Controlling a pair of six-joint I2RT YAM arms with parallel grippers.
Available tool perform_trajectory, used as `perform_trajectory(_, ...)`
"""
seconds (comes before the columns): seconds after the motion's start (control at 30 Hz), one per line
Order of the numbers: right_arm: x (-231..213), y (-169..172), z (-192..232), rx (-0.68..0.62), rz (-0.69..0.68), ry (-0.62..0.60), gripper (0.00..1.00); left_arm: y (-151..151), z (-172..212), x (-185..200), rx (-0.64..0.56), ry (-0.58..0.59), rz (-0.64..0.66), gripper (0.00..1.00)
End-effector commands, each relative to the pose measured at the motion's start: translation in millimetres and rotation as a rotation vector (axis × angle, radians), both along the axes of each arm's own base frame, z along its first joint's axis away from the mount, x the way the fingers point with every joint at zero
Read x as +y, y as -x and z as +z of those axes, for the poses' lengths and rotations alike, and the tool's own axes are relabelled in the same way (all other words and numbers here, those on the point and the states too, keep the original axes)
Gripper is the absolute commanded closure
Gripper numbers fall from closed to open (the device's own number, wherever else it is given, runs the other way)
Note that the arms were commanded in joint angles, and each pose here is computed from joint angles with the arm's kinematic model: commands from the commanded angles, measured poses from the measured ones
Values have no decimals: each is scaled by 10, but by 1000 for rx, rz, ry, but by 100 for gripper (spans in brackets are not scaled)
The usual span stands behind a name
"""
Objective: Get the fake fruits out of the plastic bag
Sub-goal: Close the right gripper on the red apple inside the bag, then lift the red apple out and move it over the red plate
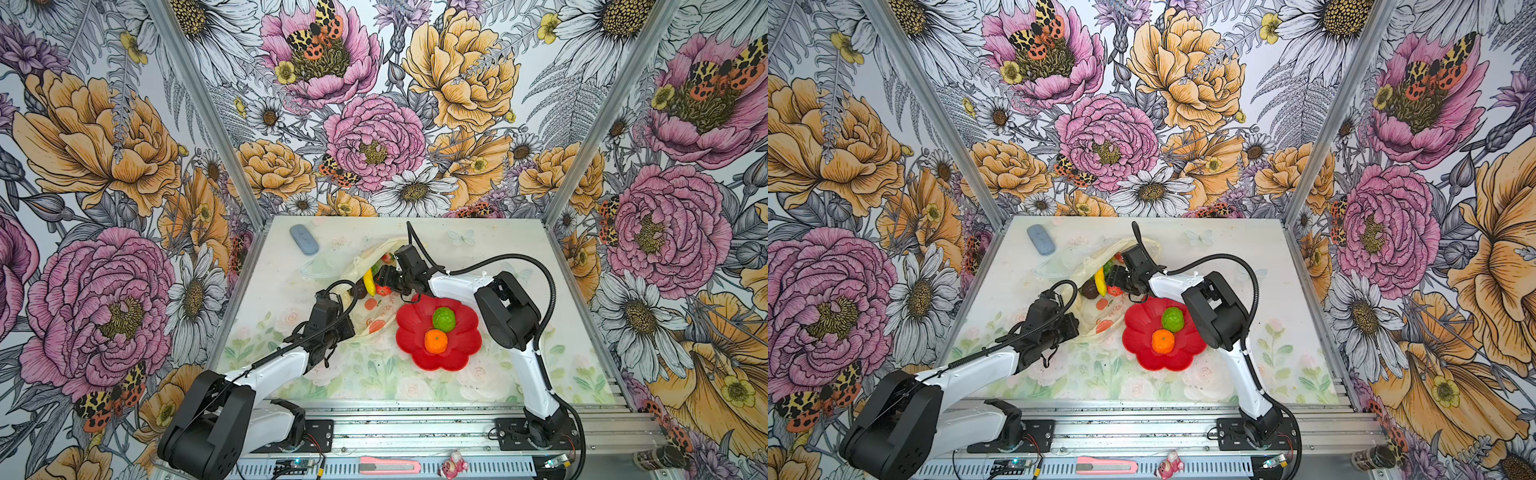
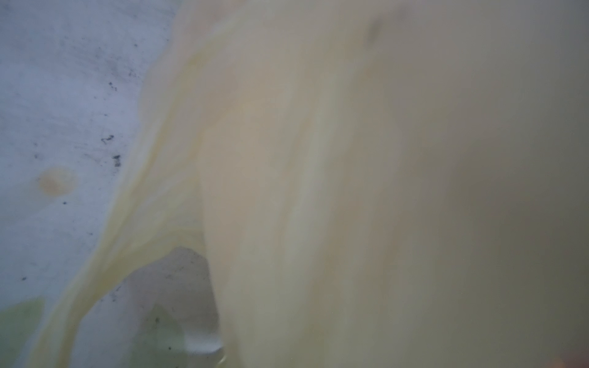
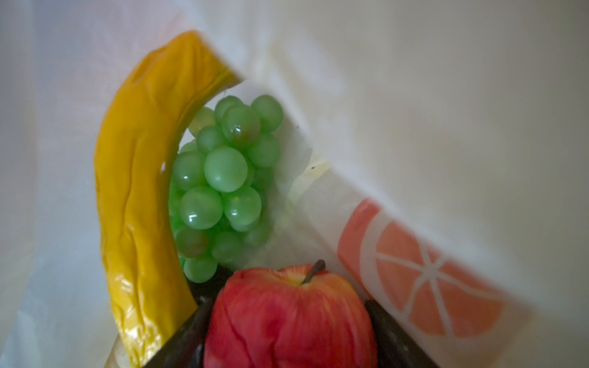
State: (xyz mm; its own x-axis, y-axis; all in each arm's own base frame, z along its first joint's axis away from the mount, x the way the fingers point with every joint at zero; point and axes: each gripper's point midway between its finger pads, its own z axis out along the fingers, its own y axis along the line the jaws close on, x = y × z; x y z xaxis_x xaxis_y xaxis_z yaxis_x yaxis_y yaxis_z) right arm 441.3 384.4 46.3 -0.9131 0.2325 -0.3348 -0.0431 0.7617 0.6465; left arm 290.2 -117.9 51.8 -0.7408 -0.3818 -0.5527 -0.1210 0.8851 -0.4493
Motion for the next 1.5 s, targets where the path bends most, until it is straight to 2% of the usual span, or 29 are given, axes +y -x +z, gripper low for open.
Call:
perform_trajectory(0.0,18,-41,100,-8,2,-19,29,-47,46,12,-24,-1,-1,91)
perform_trajectory(0.27,48,-47,431,-66,2,-101,40,-48,58,17,-26,-3,-1,91)
perform_trajectory(0.37,31,-18,581,-107,0,-141,41,-45,53,20,-24,-5,0,91)
perform_trajectory(0.53,-74,67,727,-180,6,-136,42,-53,64,22,-28,-4,1,91)
perform_trajectory(0.73,-197,246,854,-277,42,-83,44,-63,73,23,-29,-4,2,91)
perform_trajectory(1.07,-548,853,1047,-476,125,98,44,-76,85,30,-28,-6,4,91)
perform_trajectory(1.47,-1300,1443,998,-624,110,265,45,-89,83,17,-27,-7,0,91)
